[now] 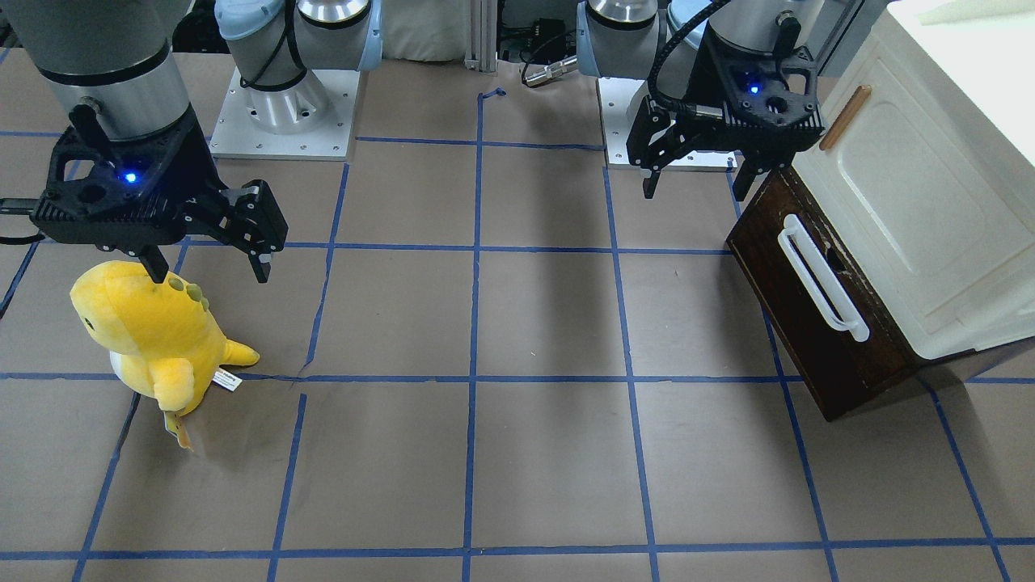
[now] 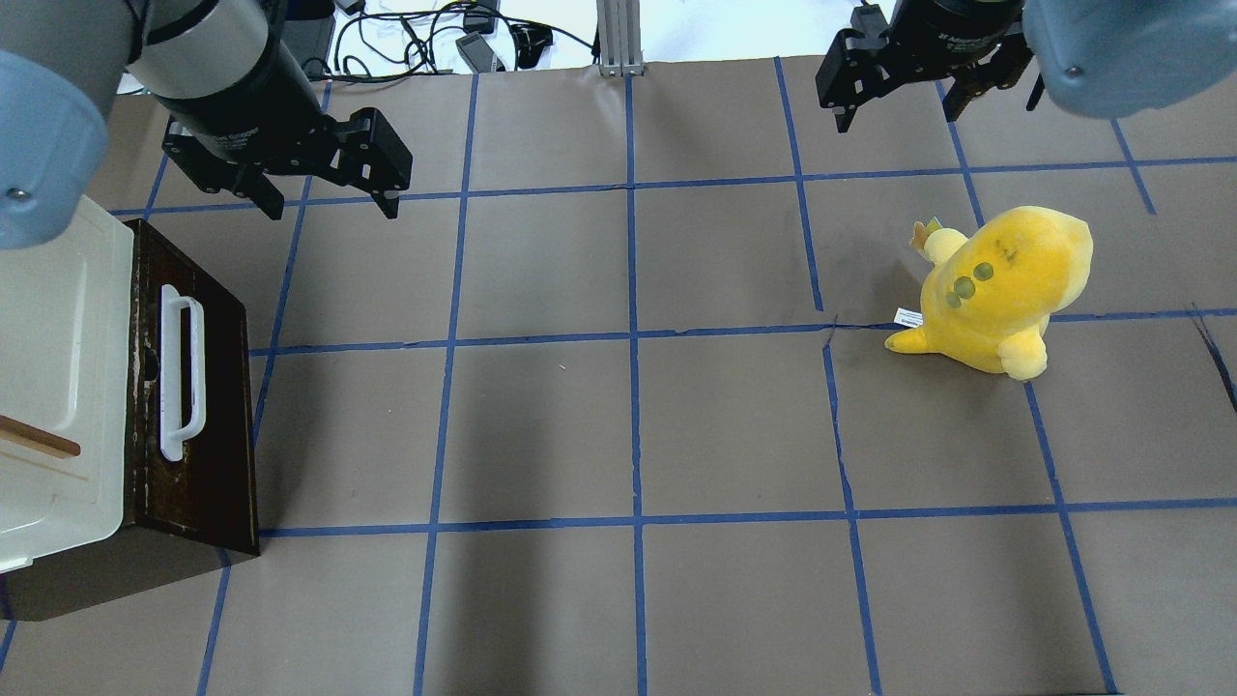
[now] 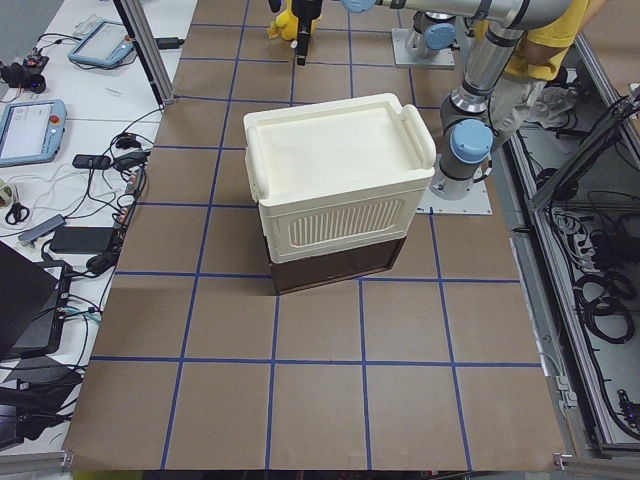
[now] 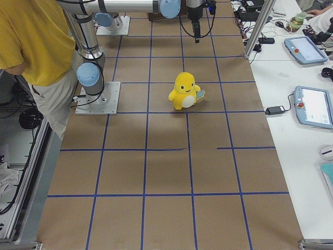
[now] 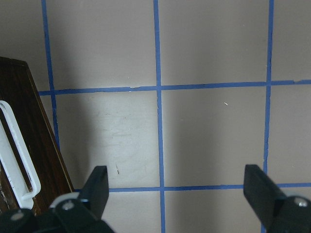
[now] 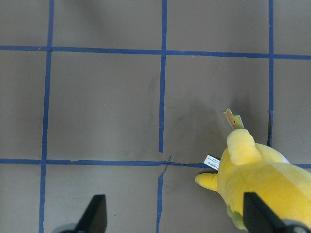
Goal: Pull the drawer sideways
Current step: 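Move the left gripper toward the white handle of the wooden drawer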
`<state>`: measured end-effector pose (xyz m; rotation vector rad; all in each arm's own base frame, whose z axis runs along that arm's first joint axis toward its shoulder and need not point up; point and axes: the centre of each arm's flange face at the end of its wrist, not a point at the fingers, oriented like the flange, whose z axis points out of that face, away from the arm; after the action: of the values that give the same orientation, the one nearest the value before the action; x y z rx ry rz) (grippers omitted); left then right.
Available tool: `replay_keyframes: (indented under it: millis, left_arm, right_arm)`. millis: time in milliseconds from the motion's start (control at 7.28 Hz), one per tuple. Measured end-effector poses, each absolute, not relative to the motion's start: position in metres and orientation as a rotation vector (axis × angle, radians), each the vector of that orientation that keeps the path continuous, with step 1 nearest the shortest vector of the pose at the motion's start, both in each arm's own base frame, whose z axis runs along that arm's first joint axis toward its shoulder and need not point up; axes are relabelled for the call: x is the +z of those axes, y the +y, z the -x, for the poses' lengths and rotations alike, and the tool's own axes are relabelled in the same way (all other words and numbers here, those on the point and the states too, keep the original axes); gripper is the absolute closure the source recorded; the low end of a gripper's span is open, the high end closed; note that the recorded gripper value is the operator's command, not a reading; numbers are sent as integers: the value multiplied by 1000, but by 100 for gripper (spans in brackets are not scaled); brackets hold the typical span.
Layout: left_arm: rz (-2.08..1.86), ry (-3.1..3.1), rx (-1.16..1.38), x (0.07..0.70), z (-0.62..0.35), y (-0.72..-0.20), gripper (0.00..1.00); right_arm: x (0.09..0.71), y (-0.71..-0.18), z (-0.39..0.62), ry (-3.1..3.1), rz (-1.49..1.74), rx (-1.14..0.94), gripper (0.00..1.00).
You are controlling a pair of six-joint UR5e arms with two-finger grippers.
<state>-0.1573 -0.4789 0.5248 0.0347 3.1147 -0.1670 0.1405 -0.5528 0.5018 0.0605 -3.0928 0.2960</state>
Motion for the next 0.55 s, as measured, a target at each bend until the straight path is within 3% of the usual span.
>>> replay_keyframes:
  millis: [550]
  left_arm:
    - [-36,3109,-163,525,157,-475,0]
  right_arm:
    - [502,-553,-141,-3093,-60,296,0]
